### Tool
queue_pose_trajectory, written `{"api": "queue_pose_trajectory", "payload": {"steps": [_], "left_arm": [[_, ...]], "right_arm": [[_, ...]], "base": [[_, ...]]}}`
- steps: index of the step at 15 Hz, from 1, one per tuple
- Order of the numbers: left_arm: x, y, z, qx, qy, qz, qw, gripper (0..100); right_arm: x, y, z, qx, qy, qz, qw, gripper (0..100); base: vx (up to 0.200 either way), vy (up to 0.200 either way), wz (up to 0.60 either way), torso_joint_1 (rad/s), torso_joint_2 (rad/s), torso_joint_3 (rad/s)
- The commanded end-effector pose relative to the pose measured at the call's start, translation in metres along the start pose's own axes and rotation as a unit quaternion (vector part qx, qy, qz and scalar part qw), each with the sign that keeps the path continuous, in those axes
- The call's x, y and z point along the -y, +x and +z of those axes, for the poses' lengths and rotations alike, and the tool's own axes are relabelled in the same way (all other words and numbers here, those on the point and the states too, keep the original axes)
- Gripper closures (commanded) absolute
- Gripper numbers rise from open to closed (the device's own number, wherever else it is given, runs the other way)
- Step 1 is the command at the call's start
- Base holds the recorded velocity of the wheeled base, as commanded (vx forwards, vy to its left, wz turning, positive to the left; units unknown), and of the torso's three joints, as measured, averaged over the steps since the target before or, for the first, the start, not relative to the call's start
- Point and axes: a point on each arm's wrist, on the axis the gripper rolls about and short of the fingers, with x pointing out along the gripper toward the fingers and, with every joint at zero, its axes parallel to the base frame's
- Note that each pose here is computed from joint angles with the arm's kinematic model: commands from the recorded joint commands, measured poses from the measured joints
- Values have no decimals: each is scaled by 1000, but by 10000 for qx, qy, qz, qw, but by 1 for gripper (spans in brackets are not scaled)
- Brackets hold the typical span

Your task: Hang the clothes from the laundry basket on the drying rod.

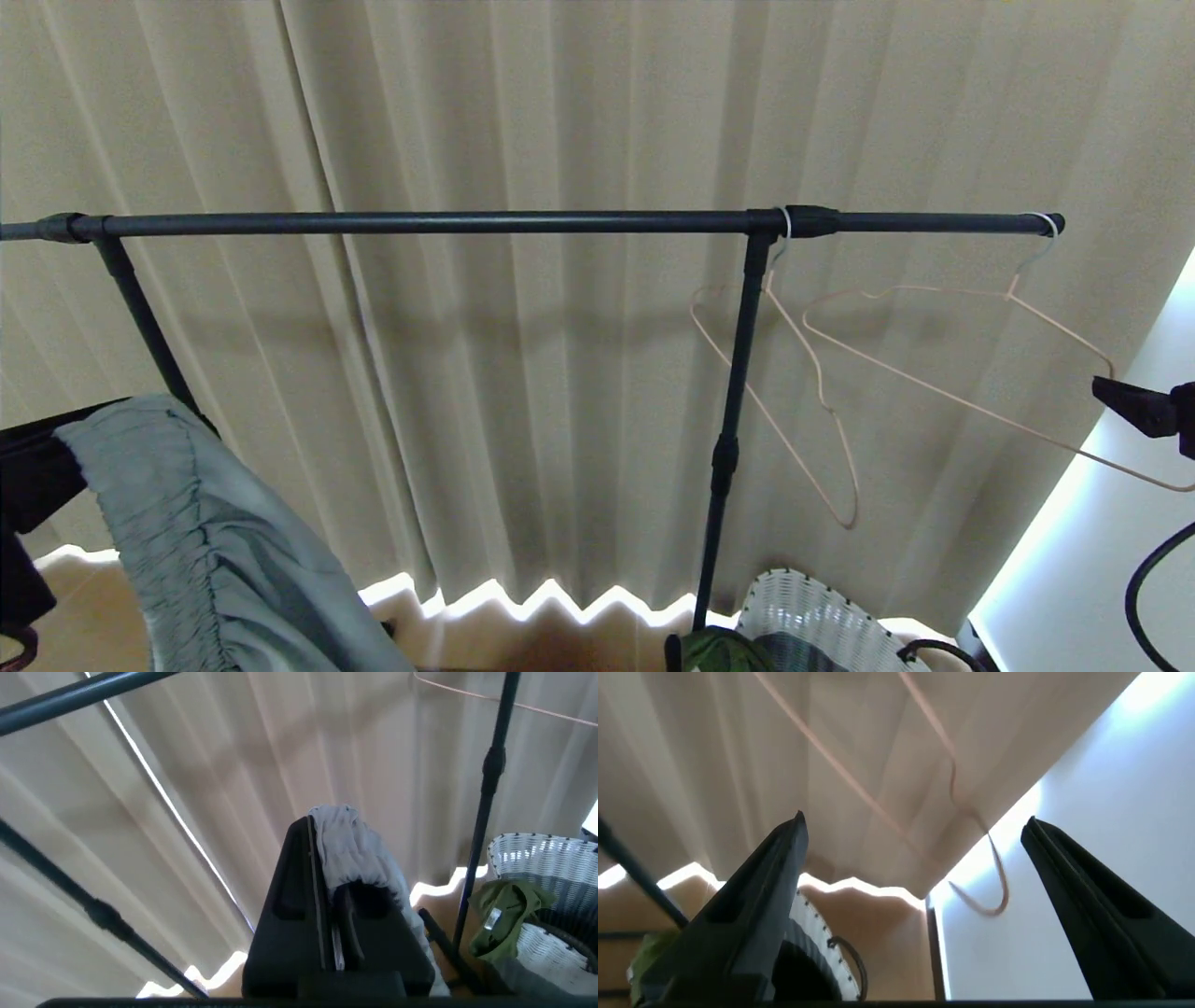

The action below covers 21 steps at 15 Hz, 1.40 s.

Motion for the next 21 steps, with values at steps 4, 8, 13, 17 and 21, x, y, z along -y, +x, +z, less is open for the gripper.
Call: {"api": "queue_pose_trajectory", "payload": {"steps": [4, 8, 13, 17, 21], "left_arm": [[-3, 20, 6, -192, -21, -123, 9997, 100], [5, 23, 17, 18, 30, -515, 9987, 100], [5, 31, 22, -16, 32, -539, 9985, 100], [5, 34, 21, -60, 37, -550, 9985, 100], [5, 35, 22, -60, 37, -550, 9985, 100]], "right_arm": [[2, 69, 23, -169, 147, 634, 9977, 0], [10, 127, 19, -426, 256, 633, 9968, 0], [23, 157, 3, -376, 590, 693, 9951, 0], [22, 148, 3, -404, 664, 727, 9943, 0], [-2, 132, 9, -339, 814, 1142, 9895, 0]], "base": [[0, 0, 0, 0, 0, 0], [0, 0, 0, 0, 0, 0], [0, 0, 0, 0, 0, 0], [0, 0, 0, 0, 0, 0], [0, 0, 0, 0, 0, 0]]}}
